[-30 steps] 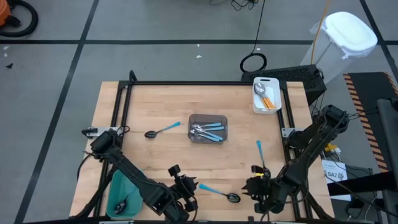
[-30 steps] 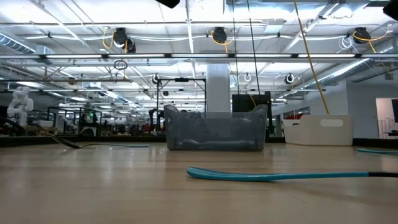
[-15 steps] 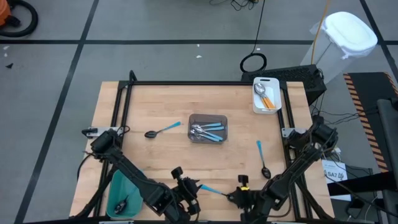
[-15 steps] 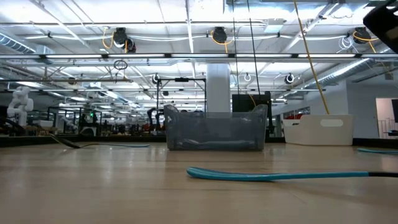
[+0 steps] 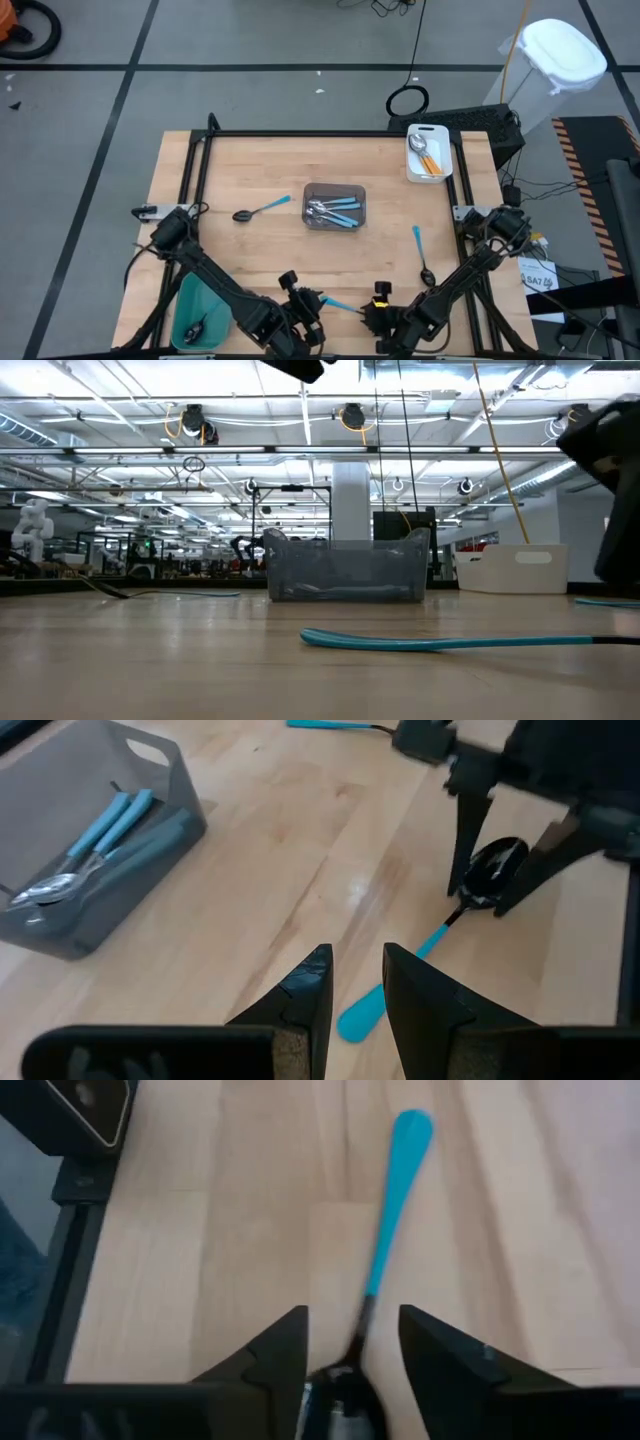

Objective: Sort silverware by color (type)
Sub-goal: Put the center dark blue spoon into the blue bin

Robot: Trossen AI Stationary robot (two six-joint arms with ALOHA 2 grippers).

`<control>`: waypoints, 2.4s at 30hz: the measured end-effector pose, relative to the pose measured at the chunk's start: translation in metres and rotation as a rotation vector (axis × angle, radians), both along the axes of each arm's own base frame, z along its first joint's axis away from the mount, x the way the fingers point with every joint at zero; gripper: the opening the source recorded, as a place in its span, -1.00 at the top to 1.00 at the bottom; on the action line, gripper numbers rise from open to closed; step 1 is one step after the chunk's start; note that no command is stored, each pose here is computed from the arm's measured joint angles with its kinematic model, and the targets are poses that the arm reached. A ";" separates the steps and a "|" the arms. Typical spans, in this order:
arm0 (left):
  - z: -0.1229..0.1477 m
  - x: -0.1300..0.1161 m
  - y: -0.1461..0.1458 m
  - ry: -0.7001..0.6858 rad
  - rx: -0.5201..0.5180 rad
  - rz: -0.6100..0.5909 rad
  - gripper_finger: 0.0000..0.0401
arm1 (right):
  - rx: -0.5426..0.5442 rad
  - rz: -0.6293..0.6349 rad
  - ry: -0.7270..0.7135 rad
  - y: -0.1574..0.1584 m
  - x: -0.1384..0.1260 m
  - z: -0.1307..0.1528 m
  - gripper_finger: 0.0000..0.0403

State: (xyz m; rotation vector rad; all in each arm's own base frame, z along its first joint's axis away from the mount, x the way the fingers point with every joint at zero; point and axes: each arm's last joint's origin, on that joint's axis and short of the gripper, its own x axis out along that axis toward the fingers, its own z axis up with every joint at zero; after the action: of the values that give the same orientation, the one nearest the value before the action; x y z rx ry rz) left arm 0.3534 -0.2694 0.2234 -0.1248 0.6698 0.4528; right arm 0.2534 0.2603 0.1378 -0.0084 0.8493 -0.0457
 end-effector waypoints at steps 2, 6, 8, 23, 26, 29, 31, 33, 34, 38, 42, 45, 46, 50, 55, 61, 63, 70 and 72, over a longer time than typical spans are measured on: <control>-0.003 0.003 0.001 0.004 -0.012 0.002 0.54 | 0.007 -0.002 0.021 -0.001 0.002 -0.005 0.18; -0.005 0.005 0.002 0.019 -0.003 -0.013 0.54 | -0.005 -0.031 0.052 -0.005 0.007 -0.018 0.13; -0.004 0.006 0.002 0.013 -0.005 -0.015 0.54 | -0.007 -0.042 0.055 -0.006 0.009 -0.022 0.14; -0.004 0.007 0.003 0.019 0.011 -0.031 0.54 | -0.002 -0.042 0.081 -0.009 0.013 -0.025 0.86; -0.004 0.007 0.003 0.019 0.011 -0.031 0.54 | -0.024 -0.020 0.082 -0.010 0.013 -0.025 0.95; -0.004 0.008 0.002 0.013 0.006 -0.031 0.54 | -0.029 -0.015 0.082 -0.010 0.013 -0.024 0.91; -0.003 0.008 0.002 0.008 0.001 -0.031 0.54 | -0.032 -0.007 0.082 -0.011 0.012 -0.021 0.89; -0.003 0.009 0.002 -0.002 -0.005 -0.031 0.54 | -0.041 0.002 0.082 -0.013 0.011 -0.017 0.90; -0.003 0.009 0.001 -0.004 -0.008 -0.031 0.54 | -0.046 0.006 0.082 -0.013 0.010 -0.015 0.91; -0.001 0.011 0.000 -0.022 -0.009 -0.048 0.54 | -0.058 0.011 0.043 -0.015 0.010 -0.004 0.96; -0.001 0.012 -0.001 -0.034 -0.016 -0.044 0.54 | -0.097 0.006 0.004 -0.017 0.010 0.004 0.95; 0.000 0.012 0.000 -0.055 -0.007 -0.022 0.54 | -0.146 -0.011 -0.035 -0.020 0.008 0.013 0.95; 0.000 0.012 0.000 -0.063 -0.006 -0.012 0.54 | -0.162 -0.020 -0.046 -0.021 0.008 0.016 0.95; 0.001 0.011 0.000 -0.111 0.005 0.039 0.54 | -0.229 -0.063 -0.091 -0.027 0.004 0.026 0.95; 0.006 0.002 -0.008 -0.239 0.084 0.122 0.54 | -0.309 -0.117 -0.176 -0.029 -0.004 0.040 0.95; 0.030 -0.024 -0.024 -0.384 0.175 0.149 0.54 | -0.423 -0.150 -0.309 -0.026 -0.015 0.058 0.95; 0.036 -0.029 -0.024 -0.391 0.167 0.143 0.54 | -0.469 -0.162 -0.350 -0.026 -0.017 0.063 0.95; 0.056 -0.038 -0.023 -0.346 0.143 0.069 0.54 | -0.553 -0.128 -0.406 -0.020 -0.016 0.071 0.95; 0.058 -0.037 -0.024 -0.284 0.170 -0.012 0.54 | -0.530 -0.082 -0.382 -0.018 -0.016 0.071 0.95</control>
State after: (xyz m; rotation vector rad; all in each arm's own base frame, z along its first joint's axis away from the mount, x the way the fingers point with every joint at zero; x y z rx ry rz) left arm 0.3168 -0.2933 0.2814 -0.0227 0.3513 0.4677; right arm 0.2378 0.2422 0.2088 -0.4500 0.4361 -0.3388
